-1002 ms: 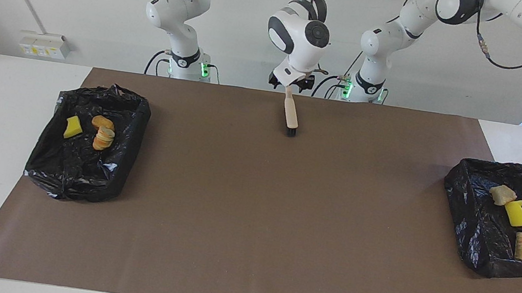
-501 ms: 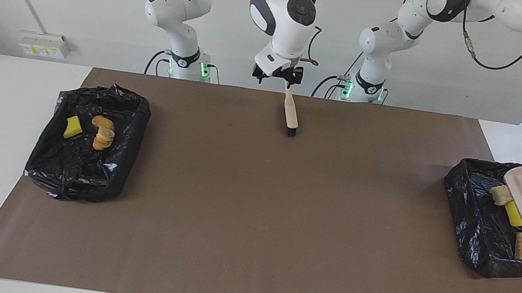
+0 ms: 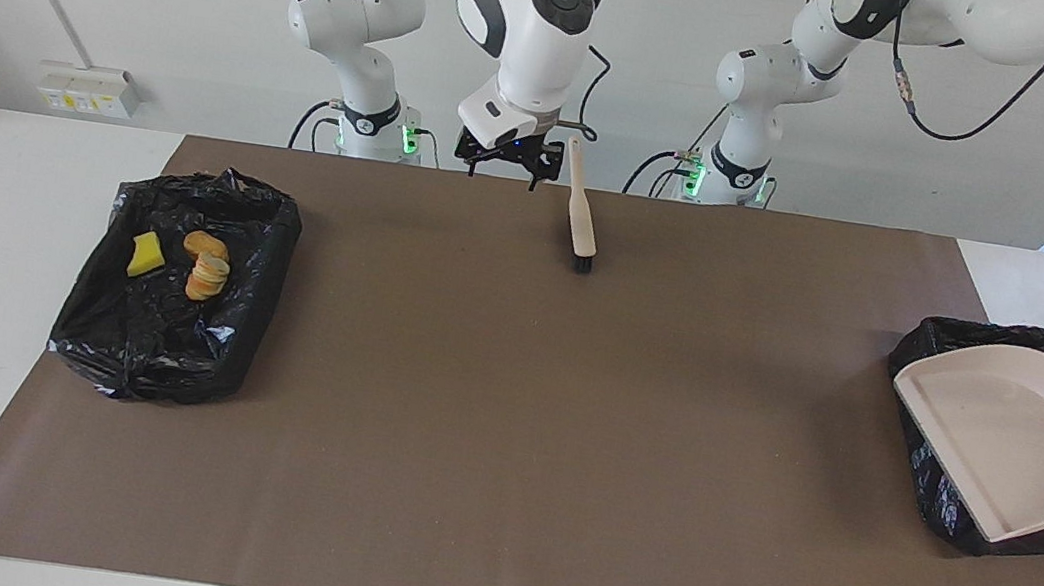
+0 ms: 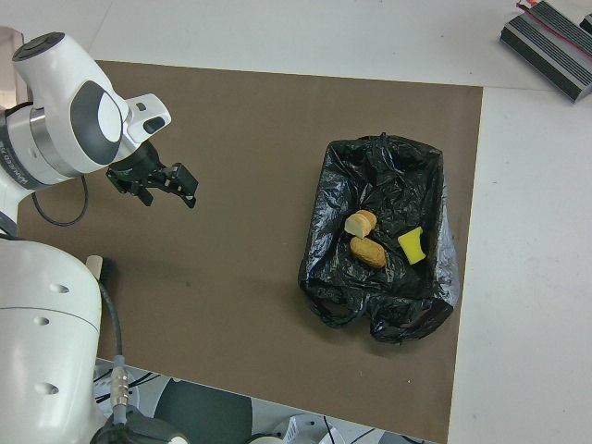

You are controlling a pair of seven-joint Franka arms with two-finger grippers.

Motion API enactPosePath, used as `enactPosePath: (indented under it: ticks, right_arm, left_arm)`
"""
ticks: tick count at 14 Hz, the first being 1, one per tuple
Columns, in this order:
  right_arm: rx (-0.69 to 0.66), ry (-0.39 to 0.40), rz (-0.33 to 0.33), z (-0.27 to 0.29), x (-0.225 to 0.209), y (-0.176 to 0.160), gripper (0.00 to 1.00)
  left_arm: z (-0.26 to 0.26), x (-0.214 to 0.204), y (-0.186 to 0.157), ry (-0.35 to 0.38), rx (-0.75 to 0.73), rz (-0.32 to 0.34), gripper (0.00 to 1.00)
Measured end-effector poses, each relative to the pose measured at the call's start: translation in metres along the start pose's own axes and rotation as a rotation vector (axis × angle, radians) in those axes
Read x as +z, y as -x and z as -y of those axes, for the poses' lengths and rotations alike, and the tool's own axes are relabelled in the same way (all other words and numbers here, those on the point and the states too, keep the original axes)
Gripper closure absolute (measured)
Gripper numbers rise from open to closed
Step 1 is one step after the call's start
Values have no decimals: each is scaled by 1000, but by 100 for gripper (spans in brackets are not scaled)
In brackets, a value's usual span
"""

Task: Sweep and dump trash in bin
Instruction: 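Bring the empty dustpan back over the mat with the left gripper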

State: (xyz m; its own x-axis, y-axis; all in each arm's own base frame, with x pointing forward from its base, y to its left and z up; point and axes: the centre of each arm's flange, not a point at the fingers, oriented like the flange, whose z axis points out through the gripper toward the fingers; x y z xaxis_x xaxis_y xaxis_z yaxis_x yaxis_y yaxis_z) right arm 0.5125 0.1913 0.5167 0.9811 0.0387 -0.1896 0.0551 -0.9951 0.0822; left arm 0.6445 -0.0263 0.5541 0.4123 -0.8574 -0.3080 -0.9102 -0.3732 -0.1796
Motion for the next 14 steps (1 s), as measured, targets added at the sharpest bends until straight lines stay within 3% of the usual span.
enactPosePath:
  ticks: [4, 8, 14]
  right_arm:
    - [-13, -31, -33, -71, -17, -19, 0]
    - [-4, -47, -47, -125, -24, -23, 0]
    - [11, -48, -74, -140, -53, -4, 0]
  left_arm:
    - [-72, -4, -77, 137, -216, -60, 68]
    - [-152, 8, -156, 254, -439, -58, 68]
    - [-267, 31, -242, 323, -707, -43, 68]
